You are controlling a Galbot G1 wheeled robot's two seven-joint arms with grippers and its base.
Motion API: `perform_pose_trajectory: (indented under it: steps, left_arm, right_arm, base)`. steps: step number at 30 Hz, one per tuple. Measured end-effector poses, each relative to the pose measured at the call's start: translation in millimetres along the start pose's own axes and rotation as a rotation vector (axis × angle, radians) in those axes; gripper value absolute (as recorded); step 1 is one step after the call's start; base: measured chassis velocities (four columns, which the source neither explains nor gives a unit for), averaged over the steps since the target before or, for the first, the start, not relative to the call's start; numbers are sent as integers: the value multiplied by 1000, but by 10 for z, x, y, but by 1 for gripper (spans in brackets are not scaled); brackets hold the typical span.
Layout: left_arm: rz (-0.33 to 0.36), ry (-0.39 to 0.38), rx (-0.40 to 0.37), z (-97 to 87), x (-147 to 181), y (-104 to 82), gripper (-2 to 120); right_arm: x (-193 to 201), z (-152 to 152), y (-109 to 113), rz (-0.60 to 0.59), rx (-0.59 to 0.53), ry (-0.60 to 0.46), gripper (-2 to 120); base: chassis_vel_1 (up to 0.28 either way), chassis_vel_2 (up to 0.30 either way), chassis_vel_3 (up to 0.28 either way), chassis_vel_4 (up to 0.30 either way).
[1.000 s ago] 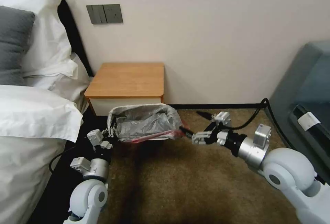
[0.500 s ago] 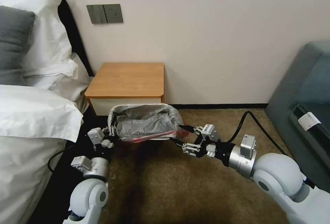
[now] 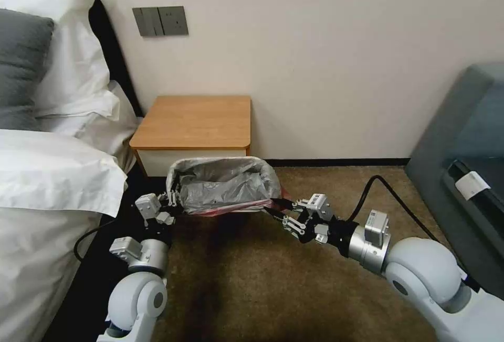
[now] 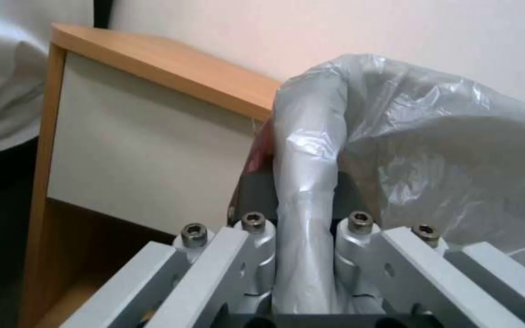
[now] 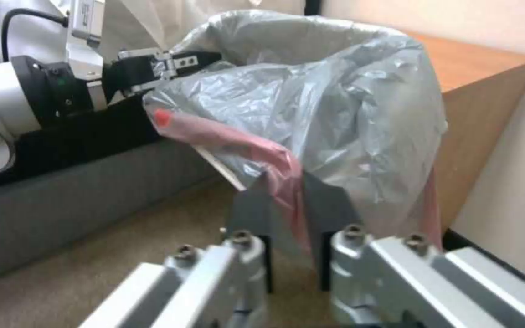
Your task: Pick up the garbage bag from the table and place it over the trash can.
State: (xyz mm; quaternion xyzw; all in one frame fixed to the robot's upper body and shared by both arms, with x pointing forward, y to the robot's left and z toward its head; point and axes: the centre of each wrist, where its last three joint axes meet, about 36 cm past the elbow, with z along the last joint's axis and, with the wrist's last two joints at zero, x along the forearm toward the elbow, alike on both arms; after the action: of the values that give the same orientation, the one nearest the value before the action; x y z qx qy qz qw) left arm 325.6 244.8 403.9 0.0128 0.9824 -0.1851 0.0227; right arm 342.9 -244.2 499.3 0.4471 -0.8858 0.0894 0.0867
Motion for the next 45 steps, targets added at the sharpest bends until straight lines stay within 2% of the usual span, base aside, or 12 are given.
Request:
perform_pose_trajectory:
  steps: [2, 3, 13, 20, 24, 29, 37, 45]
  left_arm:
    - [0, 2, -1, -1, 5, 0, 7]
    - [-1, 3, -3, 0, 9, 2, 7]
    - [-22, 29, -6, -51, 59, -34, 7]
    - [-45, 86, -18, -193, 177, -149, 7]
    - [-39, 118, -35, -321, 265, -165, 7]
    - [-38, 136, -37, -380, 307, -164, 7]
    - [-77, 196, 17, -473, 370, -264, 7]
    - [-85, 239, 48, -539, 397, -342, 7]
  right_arm:
    - [9, -6, 29, 0, 6, -5, 0]
    - [16, -10, 46, 0, 11, -9, 0]
    - [63, -9, 172, -46, 37, -7, 0]
    - [59, 106, 196, -73, 65, 22, 0]
    - [67, 202, 183, -71, 82, 41, 0]
    - [68, 257, 198, -72, 86, 46, 0]
    - [11, 397, 244, -79, 141, 65, 0]
    - [-44, 570, 227, -53, 133, 94, 0]
  base:
    - [0, 0, 0, 0]
    - [0, 0, 0, 0]
    - [0, 0, 0, 0]
    - [0, 0, 0, 0]
    - [0, 0, 0, 0]
    - [0, 0, 0, 0]
    - [0, 0, 0, 0]
    - [0, 0, 0, 0]
